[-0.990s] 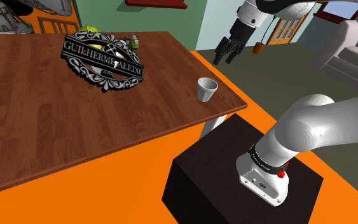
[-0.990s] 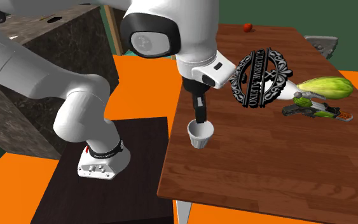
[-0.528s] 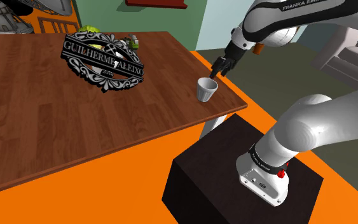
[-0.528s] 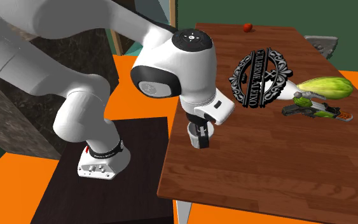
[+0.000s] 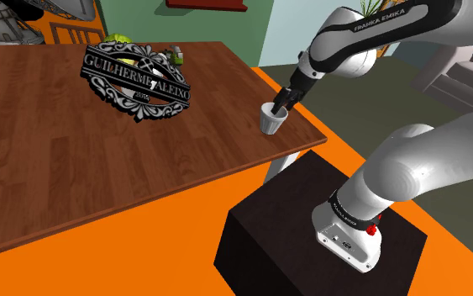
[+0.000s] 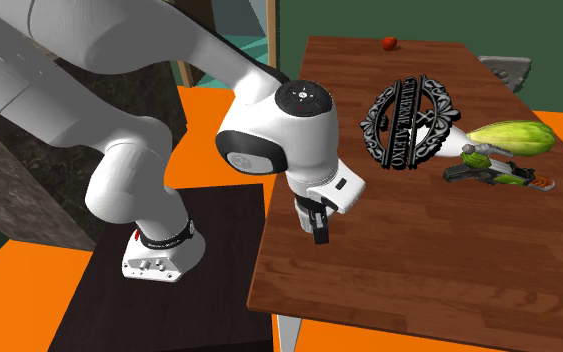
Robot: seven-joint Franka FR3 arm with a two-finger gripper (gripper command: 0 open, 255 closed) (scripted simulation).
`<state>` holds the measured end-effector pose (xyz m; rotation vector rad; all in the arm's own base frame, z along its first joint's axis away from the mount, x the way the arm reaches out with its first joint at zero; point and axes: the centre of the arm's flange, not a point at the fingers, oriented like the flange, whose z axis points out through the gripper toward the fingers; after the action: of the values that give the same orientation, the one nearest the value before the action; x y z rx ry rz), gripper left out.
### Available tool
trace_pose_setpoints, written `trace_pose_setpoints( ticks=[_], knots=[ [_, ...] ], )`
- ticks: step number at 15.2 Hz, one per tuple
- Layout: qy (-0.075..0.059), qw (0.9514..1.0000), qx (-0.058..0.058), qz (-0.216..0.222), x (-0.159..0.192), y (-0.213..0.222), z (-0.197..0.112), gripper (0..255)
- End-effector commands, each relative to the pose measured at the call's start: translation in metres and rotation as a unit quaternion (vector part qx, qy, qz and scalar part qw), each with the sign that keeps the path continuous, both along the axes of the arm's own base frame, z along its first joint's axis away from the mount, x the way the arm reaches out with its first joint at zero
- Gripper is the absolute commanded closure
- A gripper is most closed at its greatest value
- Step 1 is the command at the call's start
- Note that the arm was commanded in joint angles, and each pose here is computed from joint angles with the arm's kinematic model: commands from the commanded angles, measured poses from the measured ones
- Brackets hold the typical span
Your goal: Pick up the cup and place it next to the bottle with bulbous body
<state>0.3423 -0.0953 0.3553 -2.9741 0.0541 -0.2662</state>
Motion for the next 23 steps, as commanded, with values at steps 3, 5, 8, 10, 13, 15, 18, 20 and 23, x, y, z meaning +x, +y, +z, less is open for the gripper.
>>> trace_pose_setpoints(
  ticks=[3,5,8,10,13,15,18,20,23],
  knots=[
    [0.000,1.0000,0.000,0.000,0.001,0.000,-0.003,0],
    [0.000,1.0000,0.000,0.000,0.001,0.000,-0.003,0],
    [0.000,1.0000,0.000,0.000,0.001,0.000,-0.003,255],
    [0.000,1.0000,0.000,0.000,0.001,0.000,-0.003,255],
    [0.000,1.0000,0.000,0.000,0.001,0.000,-0.003,255],
    [0.000,1.0000,0.000,0.000,0.001,0.000,-0.003,255],
    [0.000,1.0000,0.000,0.000,0.001,0.000,0.002,255],
    [0.000,1.0000,0.000,0.000,0.001,0.000,0.013,255],
    [0.000,1.0000,0.000,0.000,0.001,0.000,0.029,255]
  ],
)
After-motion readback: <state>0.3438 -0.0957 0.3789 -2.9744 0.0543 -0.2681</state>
